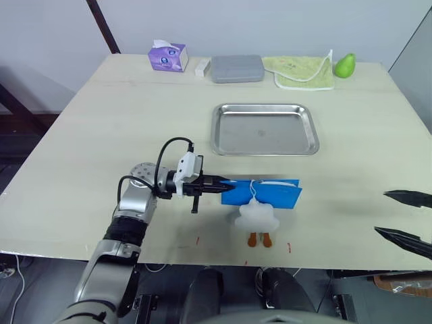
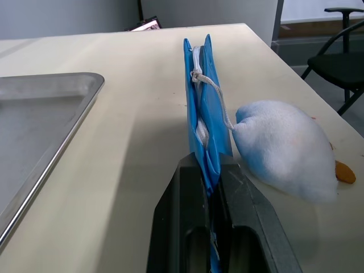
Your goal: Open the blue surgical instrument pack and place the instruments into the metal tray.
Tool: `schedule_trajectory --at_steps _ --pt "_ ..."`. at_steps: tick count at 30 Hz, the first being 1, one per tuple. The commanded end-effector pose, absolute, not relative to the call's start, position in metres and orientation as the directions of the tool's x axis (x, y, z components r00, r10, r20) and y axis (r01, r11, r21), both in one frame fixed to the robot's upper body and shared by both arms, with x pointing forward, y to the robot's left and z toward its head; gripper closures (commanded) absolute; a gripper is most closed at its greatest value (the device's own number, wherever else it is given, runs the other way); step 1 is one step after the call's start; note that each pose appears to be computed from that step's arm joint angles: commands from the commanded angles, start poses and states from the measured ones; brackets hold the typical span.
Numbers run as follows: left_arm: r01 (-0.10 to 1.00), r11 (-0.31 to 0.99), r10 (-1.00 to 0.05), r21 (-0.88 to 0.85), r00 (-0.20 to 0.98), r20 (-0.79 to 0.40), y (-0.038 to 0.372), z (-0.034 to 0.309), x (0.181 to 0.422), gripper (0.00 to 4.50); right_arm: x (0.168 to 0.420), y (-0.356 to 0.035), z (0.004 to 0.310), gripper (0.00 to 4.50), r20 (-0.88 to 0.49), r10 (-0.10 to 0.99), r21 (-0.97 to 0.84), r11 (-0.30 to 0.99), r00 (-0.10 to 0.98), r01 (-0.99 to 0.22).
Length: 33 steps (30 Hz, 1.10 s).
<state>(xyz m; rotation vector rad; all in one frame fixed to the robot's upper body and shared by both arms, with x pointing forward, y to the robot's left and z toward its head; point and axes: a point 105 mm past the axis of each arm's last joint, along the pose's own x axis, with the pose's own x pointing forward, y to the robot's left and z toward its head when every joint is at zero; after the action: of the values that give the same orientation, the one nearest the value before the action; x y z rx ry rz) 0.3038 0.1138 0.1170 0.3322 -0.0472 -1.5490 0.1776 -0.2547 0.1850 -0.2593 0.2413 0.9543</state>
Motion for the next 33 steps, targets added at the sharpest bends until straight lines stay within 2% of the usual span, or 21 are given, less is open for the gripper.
schedule_trajectory --at_steps 1,3,9,17,22,33 --pt "0.977 -0.028 -0.975 0.209 0.019 -0.220 0.118 0.108 0.301 4.50 0.183 -0.248 0.196 0.12 -0.286 0.785 -0.164 0.525 0.549 -0.835" --pt "0.977 -0.027 -0.976 0.210 0.019 -0.217 0.118 0.109 0.301 4.50 0.191 -0.237 0.193 0.12 -0.269 0.799 -0.169 0.510 0.537 -0.843" --pt "0.976 -0.047 -0.976 0.215 0.001 -0.218 0.115 0.110 0.298 4.50 0.238 -0.192 0.168 0.12 -0.216 0.841 -0.139 0.477 0.497 -0.868" --pt "0.972 -0.064 -0.973 0.225 -0.011 -0.230 0.115 0.109 0.293 4.50 0.265 -0.152 0.146 0.12 -0.178 0.906 -0.081 0.376 0.385 -0.923" --pt "0.971 -0.068 -0.972 0.230 -0.013 -0.233 0.112 0.111 0.292 4.50 0.270 -0.138 0.142 0.12 -0.166 0.930 -0.059 0.322 0.327 -0.945" --pt "0.971 -0.057 -0.973 0.233 -0.002 -0.229 0.112 0.115 0.295 4.50 0.278 -0.135 0.132 0.12 -0.167 0.940 -0.073 0.289 0.298 -0.954"
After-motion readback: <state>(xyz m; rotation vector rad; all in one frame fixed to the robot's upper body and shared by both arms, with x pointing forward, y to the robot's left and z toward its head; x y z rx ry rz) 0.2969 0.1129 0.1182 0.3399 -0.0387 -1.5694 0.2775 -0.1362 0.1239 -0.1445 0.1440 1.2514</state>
